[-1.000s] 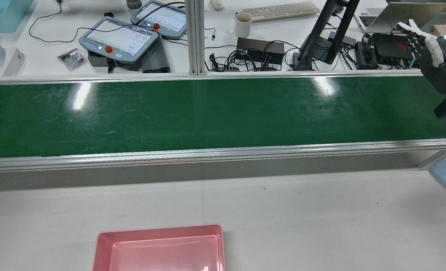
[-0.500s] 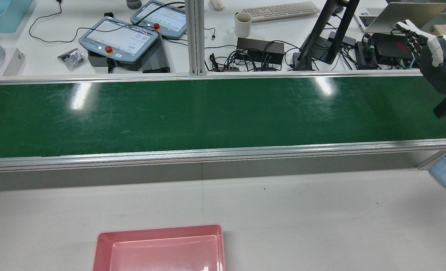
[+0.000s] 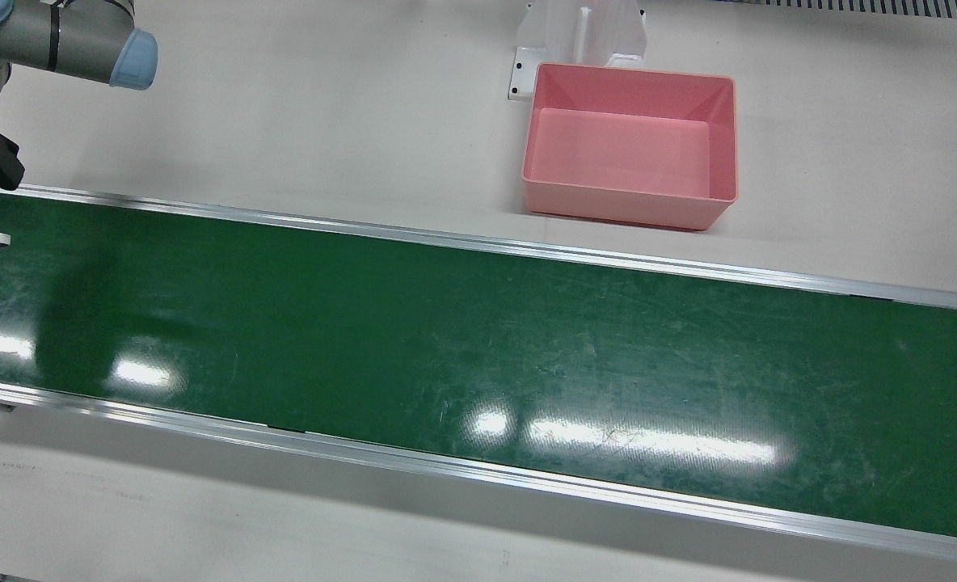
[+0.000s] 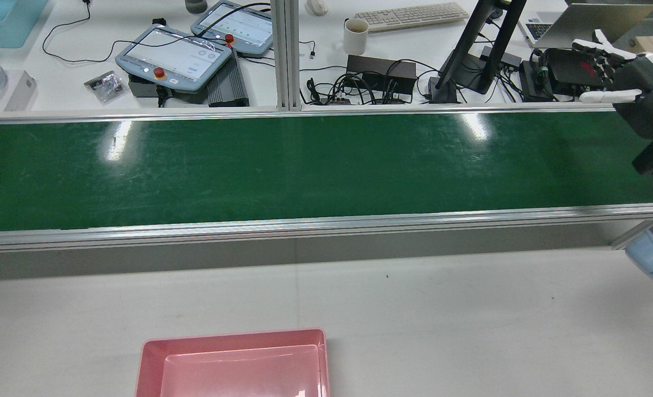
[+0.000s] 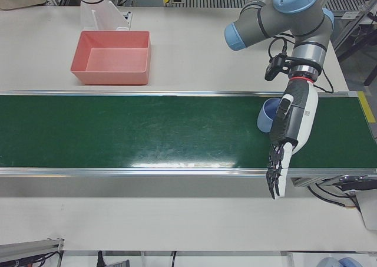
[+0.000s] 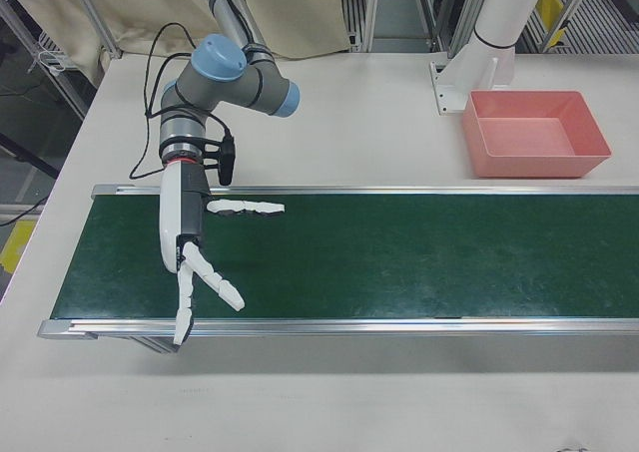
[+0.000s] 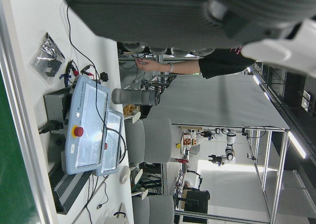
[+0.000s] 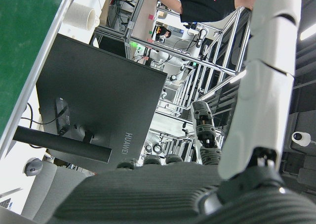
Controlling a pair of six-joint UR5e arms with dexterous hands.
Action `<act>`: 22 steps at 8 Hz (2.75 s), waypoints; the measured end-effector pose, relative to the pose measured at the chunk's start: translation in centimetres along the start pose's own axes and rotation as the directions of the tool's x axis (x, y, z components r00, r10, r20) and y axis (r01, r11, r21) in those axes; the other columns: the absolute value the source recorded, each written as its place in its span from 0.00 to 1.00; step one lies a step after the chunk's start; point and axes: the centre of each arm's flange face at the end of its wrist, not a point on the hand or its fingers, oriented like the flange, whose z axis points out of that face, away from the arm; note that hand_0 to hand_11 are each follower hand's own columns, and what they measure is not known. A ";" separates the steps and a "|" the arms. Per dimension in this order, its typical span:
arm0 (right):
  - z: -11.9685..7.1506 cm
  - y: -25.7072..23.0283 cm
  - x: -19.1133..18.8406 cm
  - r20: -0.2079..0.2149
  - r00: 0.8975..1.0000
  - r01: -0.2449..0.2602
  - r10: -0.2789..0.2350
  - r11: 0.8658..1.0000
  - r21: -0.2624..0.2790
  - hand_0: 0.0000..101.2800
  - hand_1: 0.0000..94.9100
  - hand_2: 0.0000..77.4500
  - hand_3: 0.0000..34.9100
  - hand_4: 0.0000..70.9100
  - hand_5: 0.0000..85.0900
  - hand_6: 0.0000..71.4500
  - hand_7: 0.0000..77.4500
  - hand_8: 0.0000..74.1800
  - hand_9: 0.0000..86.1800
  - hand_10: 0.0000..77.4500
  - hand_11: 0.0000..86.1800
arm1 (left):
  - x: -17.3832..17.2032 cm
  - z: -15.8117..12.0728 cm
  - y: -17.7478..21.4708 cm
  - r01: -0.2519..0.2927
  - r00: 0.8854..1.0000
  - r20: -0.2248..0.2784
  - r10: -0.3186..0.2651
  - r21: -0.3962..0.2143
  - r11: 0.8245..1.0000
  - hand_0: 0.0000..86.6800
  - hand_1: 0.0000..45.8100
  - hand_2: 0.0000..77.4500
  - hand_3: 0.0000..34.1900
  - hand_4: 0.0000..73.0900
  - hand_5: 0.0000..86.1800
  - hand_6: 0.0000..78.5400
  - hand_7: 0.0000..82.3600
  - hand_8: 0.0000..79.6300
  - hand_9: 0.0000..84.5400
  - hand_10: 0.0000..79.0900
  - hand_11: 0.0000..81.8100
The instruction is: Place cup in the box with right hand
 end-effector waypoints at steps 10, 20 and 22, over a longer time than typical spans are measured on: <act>0.1 -0.6 0.0 0.006 1.000 -0.002 0.002 1.000 -0.004 0.13 0.05 0.14 0.00 0.00 0.01 0.01 0.02 0.01 0.01 0.00 0.01 | 0.0 0.0 0.0 0.000 1.000 0.000 0.000 -0.001 1.000 0.00 0.01 0.01 0.00 0.00 0.00 0.00 0.00 0.00 0.00 0.00 0.00; 0.2 0.2 -0.2 0.010 1.000 -0.004 0.004 1.000 -0.018 0.00 0.04 0.25 0.00 0.00 0.01 0.01 0.08 0.01 0.01 0.00 0.01 | 0.0 0.0 0.0 0.000 1.000 0.000 0.000 0.000 1.000 0.00 0.01 0.01 0.00 0.00 0.00 0.00 0.00 0.00 0.00 0.00 0.00; 0.7 1.0 0.3 0.002 1.000 -0.009 0.009 0.999 -0.032 0.00 0.04 0.25 0.00 0.00 0.01 0.01 0.08 0.01 0.01 0.00 0.01 | 0.0 0.0 0.0 0.000 1.000 0.000 0.000 0.000 1.000 0.00 0.01 0.01 0.00 0.00 0.00 0.00 0.00 0.00 0.00 0.00 0.00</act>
